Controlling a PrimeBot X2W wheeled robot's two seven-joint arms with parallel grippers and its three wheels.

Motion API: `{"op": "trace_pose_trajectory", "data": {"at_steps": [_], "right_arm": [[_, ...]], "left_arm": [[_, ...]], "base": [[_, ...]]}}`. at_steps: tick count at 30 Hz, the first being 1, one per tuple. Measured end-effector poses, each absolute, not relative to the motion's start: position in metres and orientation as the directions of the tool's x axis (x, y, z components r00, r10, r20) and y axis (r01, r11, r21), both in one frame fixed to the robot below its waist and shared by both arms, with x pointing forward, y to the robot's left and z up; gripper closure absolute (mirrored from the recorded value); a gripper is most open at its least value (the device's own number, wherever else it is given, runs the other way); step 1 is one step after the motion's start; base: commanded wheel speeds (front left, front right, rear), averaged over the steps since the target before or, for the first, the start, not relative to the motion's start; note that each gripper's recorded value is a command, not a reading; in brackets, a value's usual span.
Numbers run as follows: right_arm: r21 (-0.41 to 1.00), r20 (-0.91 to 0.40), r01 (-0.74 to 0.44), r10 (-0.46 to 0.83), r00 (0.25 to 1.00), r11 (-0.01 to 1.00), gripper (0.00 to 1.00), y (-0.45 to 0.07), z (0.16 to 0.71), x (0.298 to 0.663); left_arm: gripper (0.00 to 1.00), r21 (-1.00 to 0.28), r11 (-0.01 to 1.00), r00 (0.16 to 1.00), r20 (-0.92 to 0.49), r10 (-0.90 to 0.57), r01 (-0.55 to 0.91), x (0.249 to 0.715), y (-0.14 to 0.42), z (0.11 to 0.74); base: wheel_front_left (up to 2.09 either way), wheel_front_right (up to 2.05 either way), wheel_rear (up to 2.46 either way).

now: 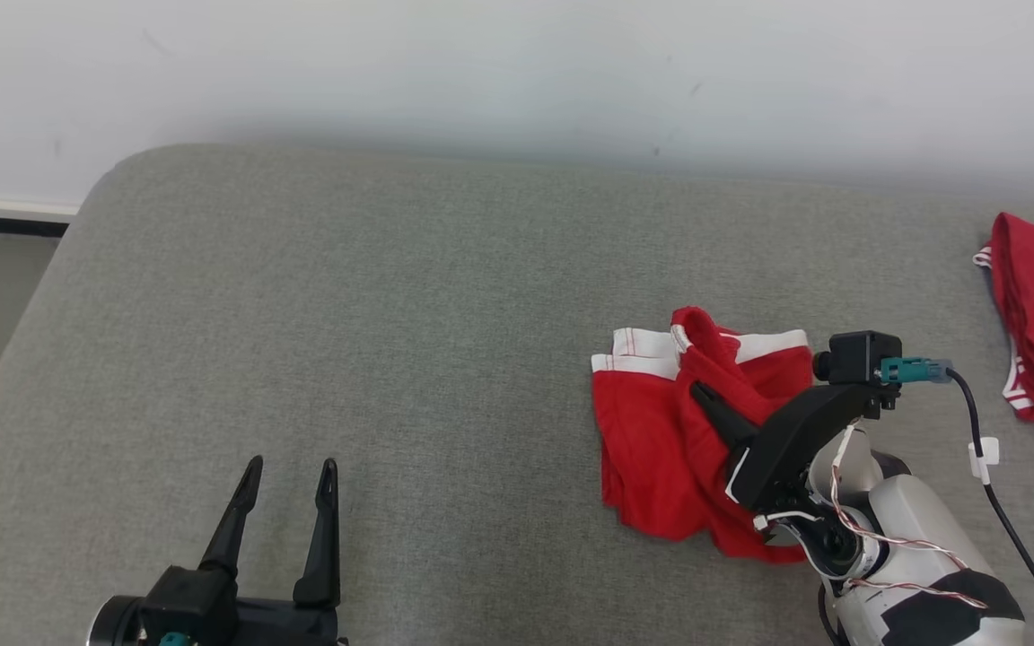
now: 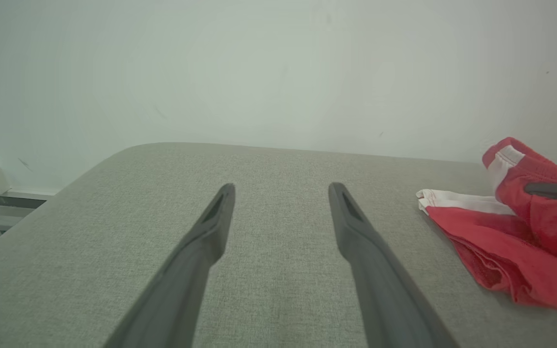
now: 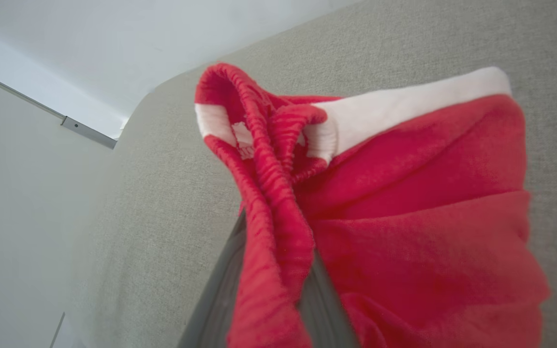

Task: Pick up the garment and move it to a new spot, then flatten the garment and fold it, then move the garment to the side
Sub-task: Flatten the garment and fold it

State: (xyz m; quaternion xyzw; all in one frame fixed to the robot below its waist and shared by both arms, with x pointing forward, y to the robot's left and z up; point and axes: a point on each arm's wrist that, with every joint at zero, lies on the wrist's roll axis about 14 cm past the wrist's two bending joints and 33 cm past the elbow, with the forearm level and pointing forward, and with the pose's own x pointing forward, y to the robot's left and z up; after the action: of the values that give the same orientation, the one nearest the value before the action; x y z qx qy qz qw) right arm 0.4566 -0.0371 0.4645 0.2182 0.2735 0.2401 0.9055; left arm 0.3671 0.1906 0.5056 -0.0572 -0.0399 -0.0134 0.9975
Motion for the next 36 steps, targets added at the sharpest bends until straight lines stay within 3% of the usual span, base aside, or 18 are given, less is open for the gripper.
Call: {"op": "trace_pose_trajectory", "data": {"at_steps": [4,5,6,7,19,26,36], "right_arm": [[0.503,-0.415,-0.31,0.54,0.732,0.807,1.0,-0.031,0.453,0.459],[0.5,-0.413,-0.315,0.542,0.731,0.807,0.53,-0.028,0.453,0.46],[0.49,-0.405,-0.329,0.545,0.734,0.807,0.12,-0.025,0.454,0.461],[0.479,-0.395,-0.342,0.546,0.739,0.809,0.0,-0.022,0.456,0.463],[0.337,-0.157,-0.436,0.507,0.848,0.834,0.0,-0.044,0.505,0.469],[0.26,0.044,-0.412,0.415,0.909,0.873,0.0,-0.084,0.537,0.46],[0.204,0.156,-0.302,0.273,0.949,0.931,0.0,-0.138,0.546,0.431]], "left_arm": [[0.0,-0.114,0.993,0.997,0.077,-0.007,0.016,0.366,0.195,0.505],[0.0,-0.114,0.993,0.997,0.076,-0.003,0.012,0.366,0.196,0.504],[0.0,-0.114,0.993,0.997,0.074,0.0,0.009,0.366,0.197,0.504],[0.0,-0.114,0.993,0.997,0.072,0.003,0.006,0.366,0.198,0.503],[0.0,-0.118,0.993,0.996,0.089,0.009,0.002,0.368,0.2,0.508],[0.0,-0.106,0.994,0.994,0.106,-0.012,0.023,0.372,0.194,0.513],[0.0,-0.079,0.995,0.992,0.114,-0.056,0.066,0.382,0.183,0.515]], "base": [[0.0,0.0,0.0],[0.0,0.0,0.0],[0.0,0.0,0.0],[0.0,0.0,0.0],[0.0,0.0,0.0],[0.0,0.0,0.0],[0.0,0.0,0.0]]}}
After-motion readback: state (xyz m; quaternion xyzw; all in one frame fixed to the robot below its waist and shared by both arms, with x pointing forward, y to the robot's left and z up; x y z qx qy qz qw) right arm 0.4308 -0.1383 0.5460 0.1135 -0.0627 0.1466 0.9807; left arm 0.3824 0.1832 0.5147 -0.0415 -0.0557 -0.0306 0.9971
